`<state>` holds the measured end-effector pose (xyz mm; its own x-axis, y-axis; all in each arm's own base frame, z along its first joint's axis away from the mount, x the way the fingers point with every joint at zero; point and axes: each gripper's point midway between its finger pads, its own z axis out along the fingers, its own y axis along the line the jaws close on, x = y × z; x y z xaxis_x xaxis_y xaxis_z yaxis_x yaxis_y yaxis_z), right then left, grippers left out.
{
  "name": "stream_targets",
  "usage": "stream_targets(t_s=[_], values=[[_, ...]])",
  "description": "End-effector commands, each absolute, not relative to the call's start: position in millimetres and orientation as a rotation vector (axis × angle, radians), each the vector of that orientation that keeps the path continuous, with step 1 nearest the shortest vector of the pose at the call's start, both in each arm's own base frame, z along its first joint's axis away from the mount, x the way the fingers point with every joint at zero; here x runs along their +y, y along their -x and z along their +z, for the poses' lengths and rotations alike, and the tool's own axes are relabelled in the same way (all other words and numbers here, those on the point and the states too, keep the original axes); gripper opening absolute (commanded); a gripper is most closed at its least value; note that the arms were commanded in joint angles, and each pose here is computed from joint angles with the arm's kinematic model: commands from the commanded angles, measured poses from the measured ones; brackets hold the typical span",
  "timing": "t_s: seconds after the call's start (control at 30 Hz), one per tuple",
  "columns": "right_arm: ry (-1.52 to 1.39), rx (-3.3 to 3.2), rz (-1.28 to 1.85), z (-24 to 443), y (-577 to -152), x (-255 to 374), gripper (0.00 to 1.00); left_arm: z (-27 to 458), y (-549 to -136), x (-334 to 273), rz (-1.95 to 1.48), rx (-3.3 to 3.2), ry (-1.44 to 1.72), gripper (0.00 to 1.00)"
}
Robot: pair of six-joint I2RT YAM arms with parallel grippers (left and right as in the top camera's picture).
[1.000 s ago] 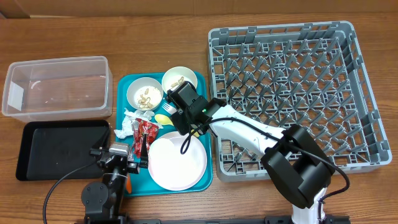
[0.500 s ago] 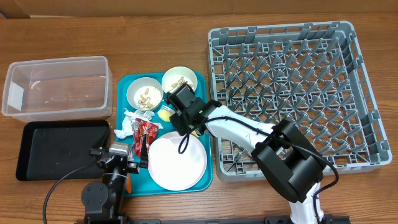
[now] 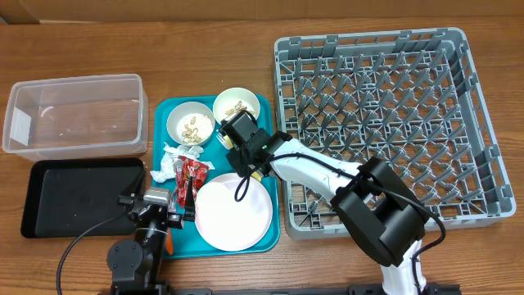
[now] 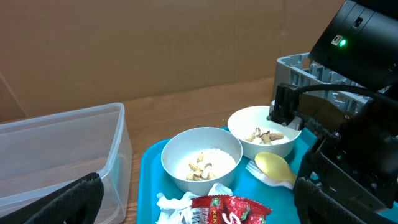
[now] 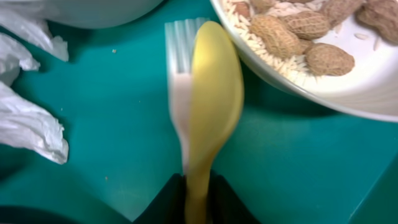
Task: Sort waste into correct bins and load items into the dishwasher rack
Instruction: 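Lower the open right gripper around the yellow spoon handle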
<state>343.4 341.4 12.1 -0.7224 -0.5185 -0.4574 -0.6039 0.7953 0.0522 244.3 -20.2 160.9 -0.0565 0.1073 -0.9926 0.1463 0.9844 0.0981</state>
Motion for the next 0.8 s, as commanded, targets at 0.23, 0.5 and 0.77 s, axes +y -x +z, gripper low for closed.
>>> stream_targets(t_s=[0.23,0.5,0.77], values=[[0.829,2.550,0.214,13.7,-350.6,338.9,0.37,160.5,-243.8,-23.2,-0.034,1.621,-0.217,1.00],[0.821,2.554,0.172,12.8,-351.9,333.3,0.29,160.6,-243.8,-23.2,-0.034,1.621,-0.217,1.00],[0.803,2.548,0.099,12.8,-356.6,324.8,0.50,160.6,-243.8,-23.2,-0.034,1.621,-0.217,1.00]])
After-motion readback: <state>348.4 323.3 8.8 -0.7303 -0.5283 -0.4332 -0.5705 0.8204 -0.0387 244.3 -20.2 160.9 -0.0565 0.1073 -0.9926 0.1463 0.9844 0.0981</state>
